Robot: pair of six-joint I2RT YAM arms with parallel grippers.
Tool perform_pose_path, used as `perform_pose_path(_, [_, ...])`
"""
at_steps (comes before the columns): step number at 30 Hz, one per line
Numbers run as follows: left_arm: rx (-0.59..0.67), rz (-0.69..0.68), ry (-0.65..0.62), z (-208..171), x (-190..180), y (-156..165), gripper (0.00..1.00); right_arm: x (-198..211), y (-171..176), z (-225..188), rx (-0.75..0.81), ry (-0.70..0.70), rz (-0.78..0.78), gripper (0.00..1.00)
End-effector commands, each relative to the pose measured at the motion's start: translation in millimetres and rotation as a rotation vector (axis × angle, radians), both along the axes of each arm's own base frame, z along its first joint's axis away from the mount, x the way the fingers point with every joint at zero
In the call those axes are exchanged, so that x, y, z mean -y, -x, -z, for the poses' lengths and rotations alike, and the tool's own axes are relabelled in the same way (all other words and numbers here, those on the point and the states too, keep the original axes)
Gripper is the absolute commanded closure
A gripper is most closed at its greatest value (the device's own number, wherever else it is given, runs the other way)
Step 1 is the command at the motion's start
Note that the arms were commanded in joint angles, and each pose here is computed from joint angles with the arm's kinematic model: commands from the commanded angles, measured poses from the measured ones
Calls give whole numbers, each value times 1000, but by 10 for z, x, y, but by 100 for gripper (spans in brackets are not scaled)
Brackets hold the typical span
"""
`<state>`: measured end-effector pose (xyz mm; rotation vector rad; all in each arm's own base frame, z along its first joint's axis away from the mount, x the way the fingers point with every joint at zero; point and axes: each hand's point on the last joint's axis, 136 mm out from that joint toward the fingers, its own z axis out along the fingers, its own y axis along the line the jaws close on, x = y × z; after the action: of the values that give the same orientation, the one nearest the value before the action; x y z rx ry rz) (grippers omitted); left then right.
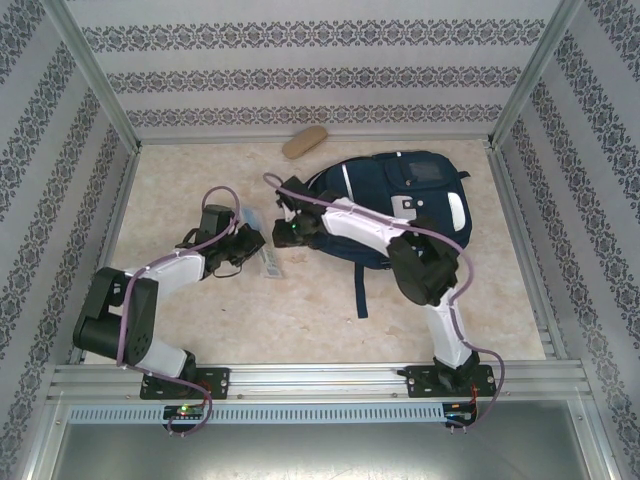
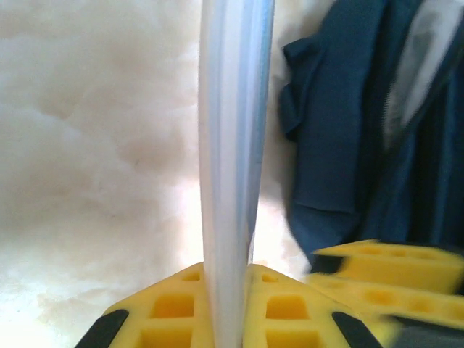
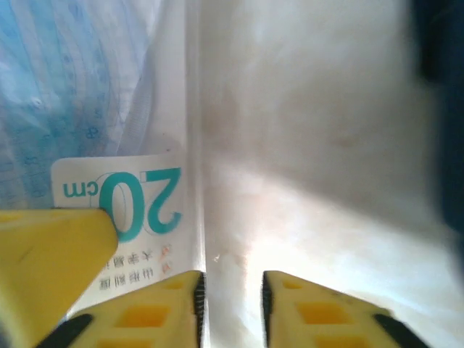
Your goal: Pack the student bag
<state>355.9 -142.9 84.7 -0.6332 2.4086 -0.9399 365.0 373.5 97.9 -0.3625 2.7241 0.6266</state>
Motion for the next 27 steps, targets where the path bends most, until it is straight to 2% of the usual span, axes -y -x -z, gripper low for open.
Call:
perform_pose_path(1, [42, 38, -45, -158, 10, -9, 100, 472, -318, -617, 215, 137, 63, 65])
perform_pose_path(8, [48, 65, -18, -240, 80, -45, 100, 1136, -654, -617, 273, 394, 156, 57])
perform_pose_path(18, [62, 89, -23, -370, 98, -36, 100, 1190, -703, -78, 138, 460, 117, 54])
perform_pose_path(21, [70, 96, -16, -409, 111, -47, 100, 1199, -683, 21, 121, 469, 112, 63])
perform_pose_path(23, [72, 105, -9, -427, 139, -64, 100, 1203, -665, 37, 115, 473, 104, 77])
perform_pose_path(25, [76, 119, 3, -464, 181, -94, 100, 1225, -673, -74, 140, 470, 113, 97])
perform_pose_path(27, [86, 129, 11, -511, 224, -133, 100, 1230, -688, -307, 191, 443, 123, 100])
